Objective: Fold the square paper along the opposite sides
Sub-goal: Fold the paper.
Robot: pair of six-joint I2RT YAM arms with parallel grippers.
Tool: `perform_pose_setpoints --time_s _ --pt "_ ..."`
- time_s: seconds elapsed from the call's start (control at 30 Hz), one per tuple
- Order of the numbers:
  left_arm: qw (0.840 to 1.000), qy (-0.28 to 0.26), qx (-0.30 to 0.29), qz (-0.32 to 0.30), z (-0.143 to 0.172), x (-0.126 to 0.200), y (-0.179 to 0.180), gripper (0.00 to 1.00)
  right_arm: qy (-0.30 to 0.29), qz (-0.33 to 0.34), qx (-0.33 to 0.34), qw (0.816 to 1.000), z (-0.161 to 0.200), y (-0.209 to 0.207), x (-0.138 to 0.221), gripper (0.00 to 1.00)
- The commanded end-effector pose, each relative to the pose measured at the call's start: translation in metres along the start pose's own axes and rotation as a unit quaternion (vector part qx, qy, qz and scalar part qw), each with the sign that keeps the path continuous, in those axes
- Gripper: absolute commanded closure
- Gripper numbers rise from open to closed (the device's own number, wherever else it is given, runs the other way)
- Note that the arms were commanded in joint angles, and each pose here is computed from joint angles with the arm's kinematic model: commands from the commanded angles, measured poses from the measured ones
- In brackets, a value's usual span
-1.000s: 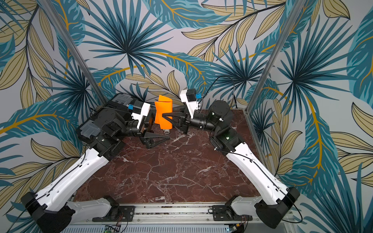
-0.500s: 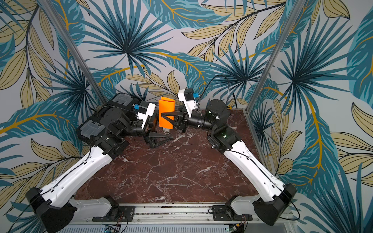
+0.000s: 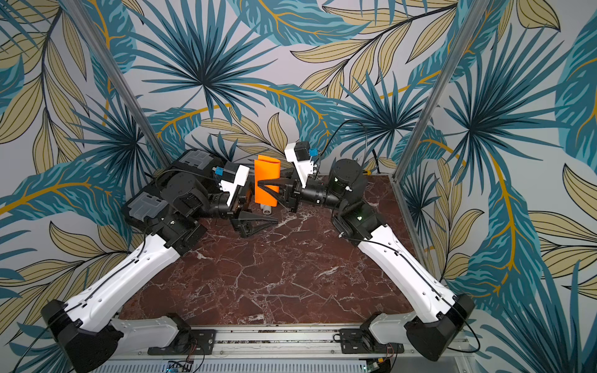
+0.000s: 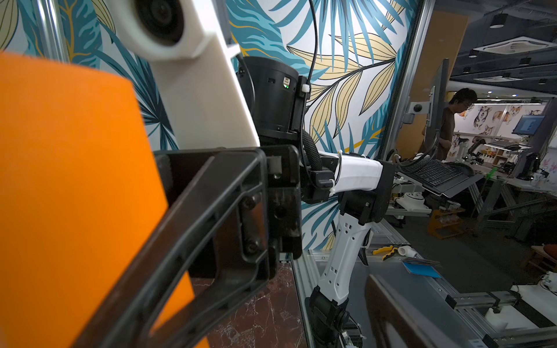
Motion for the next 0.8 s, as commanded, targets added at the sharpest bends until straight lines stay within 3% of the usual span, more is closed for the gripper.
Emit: perform_pose_setpoints --time_s 0.0,0.77 --pt "1.0 -0.01 -0.02 0.001 -0.0085 -0.0004 -0.0053 0.07 -0.011 -0.008 0.015 1.0 -0.0065 0.0041 0.0003 0.74" --pt "0.999 -0.012 -0.017 -0.035 -0.0045 0.0016 0.0002 0.1 -0.018 0.004 0.025 1.0 -0.0107 0.0056 0.0047 0.79"
Point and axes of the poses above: each gripper's point midway between its finger pads, its own x axis back along the fingers, its own y axis along the line the jaws close on, z = x × y, the point moved 8 cm from there along x, back along the fingers, and after that the axes turned 11 degrees about x, right-handed, at the moved point
